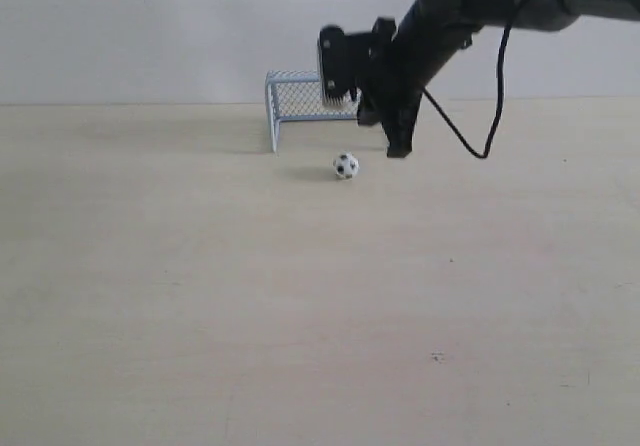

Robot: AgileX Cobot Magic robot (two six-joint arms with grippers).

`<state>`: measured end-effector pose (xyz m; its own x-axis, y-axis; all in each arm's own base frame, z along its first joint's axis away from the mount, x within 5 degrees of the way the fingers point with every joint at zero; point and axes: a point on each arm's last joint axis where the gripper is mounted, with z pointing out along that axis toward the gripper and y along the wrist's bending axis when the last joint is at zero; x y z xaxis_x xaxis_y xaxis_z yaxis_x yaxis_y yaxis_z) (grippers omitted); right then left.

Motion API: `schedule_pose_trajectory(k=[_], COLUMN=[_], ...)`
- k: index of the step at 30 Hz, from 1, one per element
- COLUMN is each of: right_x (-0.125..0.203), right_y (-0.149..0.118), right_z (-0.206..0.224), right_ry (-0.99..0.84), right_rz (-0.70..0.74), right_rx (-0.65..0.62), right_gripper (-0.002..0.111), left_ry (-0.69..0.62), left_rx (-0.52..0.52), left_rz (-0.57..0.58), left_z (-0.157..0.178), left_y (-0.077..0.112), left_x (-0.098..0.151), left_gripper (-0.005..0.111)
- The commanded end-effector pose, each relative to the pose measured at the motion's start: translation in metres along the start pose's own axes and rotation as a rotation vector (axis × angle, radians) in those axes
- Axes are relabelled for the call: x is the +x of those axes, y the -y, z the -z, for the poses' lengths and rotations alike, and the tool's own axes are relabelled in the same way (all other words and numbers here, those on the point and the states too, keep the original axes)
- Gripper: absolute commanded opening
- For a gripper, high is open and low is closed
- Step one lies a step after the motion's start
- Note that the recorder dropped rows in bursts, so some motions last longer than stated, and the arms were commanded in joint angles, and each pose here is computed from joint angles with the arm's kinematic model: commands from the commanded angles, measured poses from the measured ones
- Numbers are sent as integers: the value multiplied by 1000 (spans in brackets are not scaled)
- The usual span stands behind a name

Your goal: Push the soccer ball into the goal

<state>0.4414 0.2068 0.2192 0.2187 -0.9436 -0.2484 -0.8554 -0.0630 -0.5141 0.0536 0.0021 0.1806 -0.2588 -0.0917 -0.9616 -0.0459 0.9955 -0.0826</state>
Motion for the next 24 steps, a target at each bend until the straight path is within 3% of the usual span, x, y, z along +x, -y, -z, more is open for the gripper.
schedule_pose_trajectory(k=[1,5,12,16,24], right_x=[3,19,34,40,42], right_y=[-4,-43,-98,-128,-170], right_z=[29,22,26,43,96], right_ry=[-76,-178,-221,-223,-159], right_rz=[-25,-45,-97,-122,-203], right_rx=[-93,-276,-419,-444,-377], right_gripper=[0,0,0,0,0], left_ry=[14,14,14,14,14], left_rx=[2,2,2,2,2], left_rz=[15,15,15,15,15], left_z=[1,1,1,1,1], left_y=[0,0,0,0,0], left_x=[-2,-2,-2,-2,-2], left_gripper=[6,6,6,6,6])
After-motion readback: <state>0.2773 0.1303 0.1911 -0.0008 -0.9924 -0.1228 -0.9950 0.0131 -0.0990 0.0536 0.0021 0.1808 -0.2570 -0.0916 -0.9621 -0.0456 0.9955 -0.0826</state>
